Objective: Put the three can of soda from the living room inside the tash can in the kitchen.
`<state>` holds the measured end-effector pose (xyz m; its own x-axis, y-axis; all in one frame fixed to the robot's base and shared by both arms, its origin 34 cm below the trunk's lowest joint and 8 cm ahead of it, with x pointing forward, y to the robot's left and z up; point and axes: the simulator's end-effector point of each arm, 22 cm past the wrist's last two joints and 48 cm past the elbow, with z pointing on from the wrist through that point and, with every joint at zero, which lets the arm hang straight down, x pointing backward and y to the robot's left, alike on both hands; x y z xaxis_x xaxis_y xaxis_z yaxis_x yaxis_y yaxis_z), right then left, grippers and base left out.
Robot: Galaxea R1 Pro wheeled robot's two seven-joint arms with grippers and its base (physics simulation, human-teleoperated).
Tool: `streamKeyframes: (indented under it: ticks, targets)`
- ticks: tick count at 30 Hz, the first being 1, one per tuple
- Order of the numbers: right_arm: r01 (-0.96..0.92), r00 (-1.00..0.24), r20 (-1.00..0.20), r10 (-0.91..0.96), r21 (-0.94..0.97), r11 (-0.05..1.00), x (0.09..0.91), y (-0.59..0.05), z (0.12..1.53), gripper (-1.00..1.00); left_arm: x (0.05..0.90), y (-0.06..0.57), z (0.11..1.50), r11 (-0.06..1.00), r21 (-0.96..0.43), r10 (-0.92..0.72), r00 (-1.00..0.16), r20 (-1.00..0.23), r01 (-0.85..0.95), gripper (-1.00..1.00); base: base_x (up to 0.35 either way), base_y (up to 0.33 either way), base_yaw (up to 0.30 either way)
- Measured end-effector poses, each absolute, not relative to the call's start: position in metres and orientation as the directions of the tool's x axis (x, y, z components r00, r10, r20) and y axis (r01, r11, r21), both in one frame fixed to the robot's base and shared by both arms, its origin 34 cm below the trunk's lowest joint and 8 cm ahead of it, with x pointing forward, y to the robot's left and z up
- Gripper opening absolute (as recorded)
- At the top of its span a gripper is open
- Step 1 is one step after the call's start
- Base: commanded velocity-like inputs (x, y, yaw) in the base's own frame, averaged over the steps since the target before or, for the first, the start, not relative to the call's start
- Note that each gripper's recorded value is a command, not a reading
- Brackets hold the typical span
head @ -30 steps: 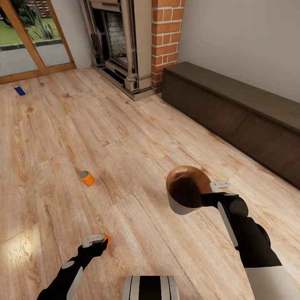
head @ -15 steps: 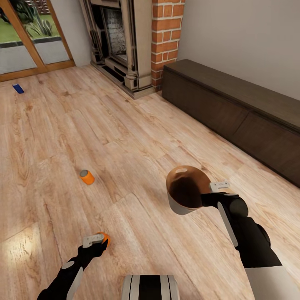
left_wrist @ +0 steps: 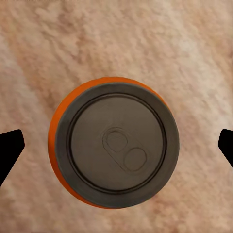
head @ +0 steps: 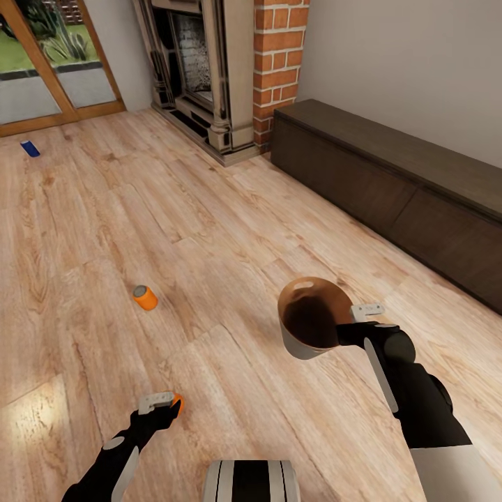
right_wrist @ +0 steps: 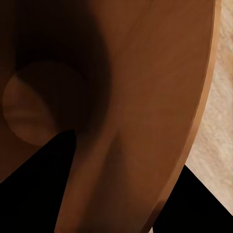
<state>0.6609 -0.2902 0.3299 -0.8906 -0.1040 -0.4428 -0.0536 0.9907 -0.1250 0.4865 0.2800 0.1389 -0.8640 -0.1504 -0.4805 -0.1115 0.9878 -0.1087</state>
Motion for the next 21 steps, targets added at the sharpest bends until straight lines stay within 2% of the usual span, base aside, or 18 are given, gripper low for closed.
streamKeyframes:
  ticks: [21]
  targets:
    - [-0.056, -0.894, -0.435, -0.105, -0.124, 0.991, 0.6593, -0.2896, 0.3248, -1.0, 0.4825, 0.2799, 0.1349, 0.991, -0.098, -0.131, -0.872, -0.472, -0.096, 1.0, 0.0, 0.0, 0.0]
